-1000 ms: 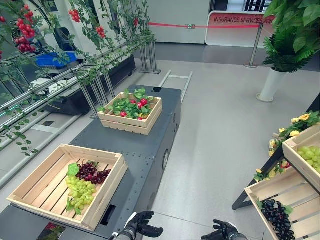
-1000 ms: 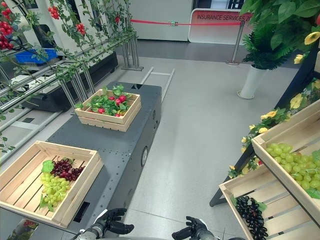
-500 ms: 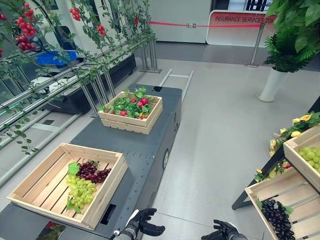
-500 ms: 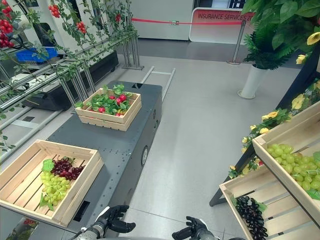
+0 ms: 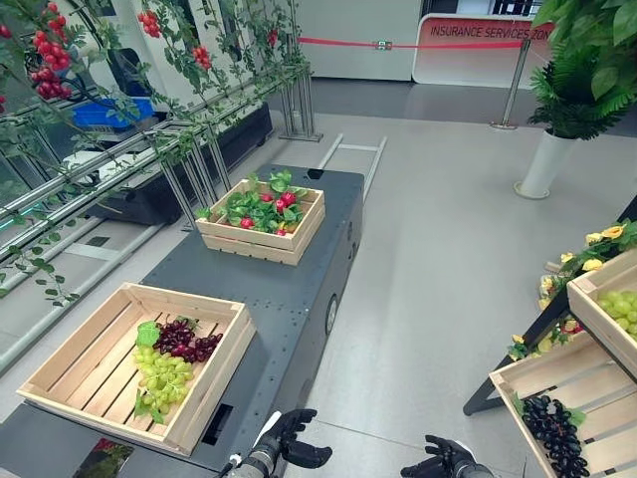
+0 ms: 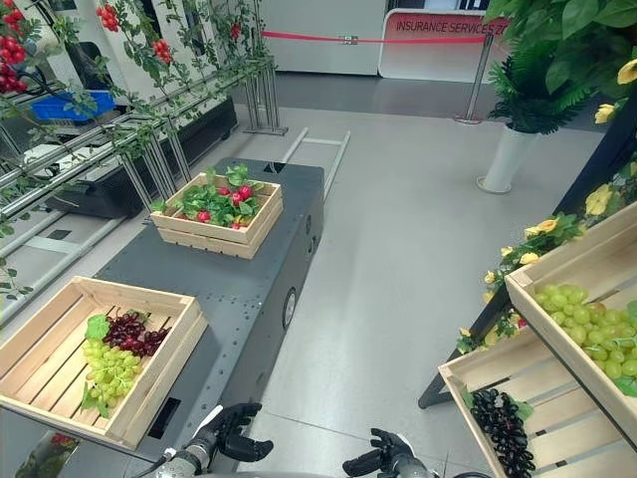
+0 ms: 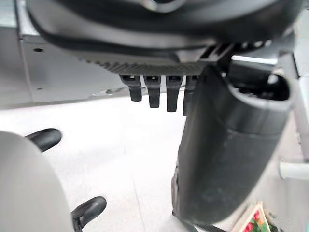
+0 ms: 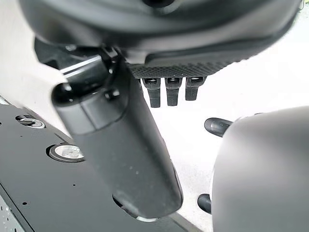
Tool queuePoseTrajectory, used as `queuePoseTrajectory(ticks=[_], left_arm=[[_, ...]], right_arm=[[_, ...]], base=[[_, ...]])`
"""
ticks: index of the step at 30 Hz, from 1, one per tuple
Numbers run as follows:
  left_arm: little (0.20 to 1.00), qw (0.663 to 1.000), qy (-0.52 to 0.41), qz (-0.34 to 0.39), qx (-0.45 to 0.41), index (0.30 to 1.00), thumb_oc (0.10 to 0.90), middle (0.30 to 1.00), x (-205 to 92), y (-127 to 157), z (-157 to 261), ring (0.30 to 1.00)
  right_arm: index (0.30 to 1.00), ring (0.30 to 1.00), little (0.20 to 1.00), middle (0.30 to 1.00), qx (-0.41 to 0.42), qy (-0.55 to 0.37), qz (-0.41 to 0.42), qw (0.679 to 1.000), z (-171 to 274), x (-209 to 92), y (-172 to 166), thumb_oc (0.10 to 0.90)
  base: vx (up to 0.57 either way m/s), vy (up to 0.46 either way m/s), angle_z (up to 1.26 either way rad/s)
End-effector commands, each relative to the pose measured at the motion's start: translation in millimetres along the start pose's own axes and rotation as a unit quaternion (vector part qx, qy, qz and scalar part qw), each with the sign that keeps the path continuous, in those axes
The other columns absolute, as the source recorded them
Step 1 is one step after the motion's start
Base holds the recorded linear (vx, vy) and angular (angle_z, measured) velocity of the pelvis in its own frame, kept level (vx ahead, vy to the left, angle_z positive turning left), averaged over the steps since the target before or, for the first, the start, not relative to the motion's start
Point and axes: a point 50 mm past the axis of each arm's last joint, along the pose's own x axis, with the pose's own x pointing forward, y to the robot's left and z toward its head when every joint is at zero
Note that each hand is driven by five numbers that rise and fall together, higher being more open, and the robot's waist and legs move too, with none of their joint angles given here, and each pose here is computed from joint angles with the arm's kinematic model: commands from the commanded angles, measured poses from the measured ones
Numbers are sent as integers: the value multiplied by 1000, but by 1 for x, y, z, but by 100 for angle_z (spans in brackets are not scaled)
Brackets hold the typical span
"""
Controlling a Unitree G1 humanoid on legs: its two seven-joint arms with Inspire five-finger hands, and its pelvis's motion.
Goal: Pick up the fruits from the basket on one side to the basket on the other side
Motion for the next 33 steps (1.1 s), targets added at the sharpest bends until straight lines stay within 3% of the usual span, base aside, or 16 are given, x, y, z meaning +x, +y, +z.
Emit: queuePoseTrajectory(ticks=[1, 5, 13, 26, 33], left_arm=[[900, 984, -177, 16, 27, 900, 800, 900, 16, 11, 73, 900], [900, 978, -208, 20, 20, 900, 800, 900, 15, 18, 87, 900], [900, 982, -184, 7, 36, 900, 800, 900, 16, 10, 80, 900], [900, 983, -176, -13, 59, 900, 800, 900, 22, 2, 84, 900], [900, 978, -190, -45, 70, 900, 800, 900, 21, 1, 91, 900]], right_arm=[[900, 900, 900, 900, -17, -68, 10, 998, 36, 4, 1, 800], [900, 900, 900, 900, -23, -80, 18, 996, 41, 3, 2, 800], [900, 900, 900, 900, -40, -92, 44, 994, 50, 3, 8, 800], [900, 900, 900, 900, 23, -82, -27, 996, 47, 5, -10, 800], [900, 900, 900, 900, 71, -125, -53, 988, 61, 3, -14, 800]], base=[[-13, -47, 0], [3, -71, 2], [-4, -84, 9], [123, 156, 60], [98, 103, 34]])
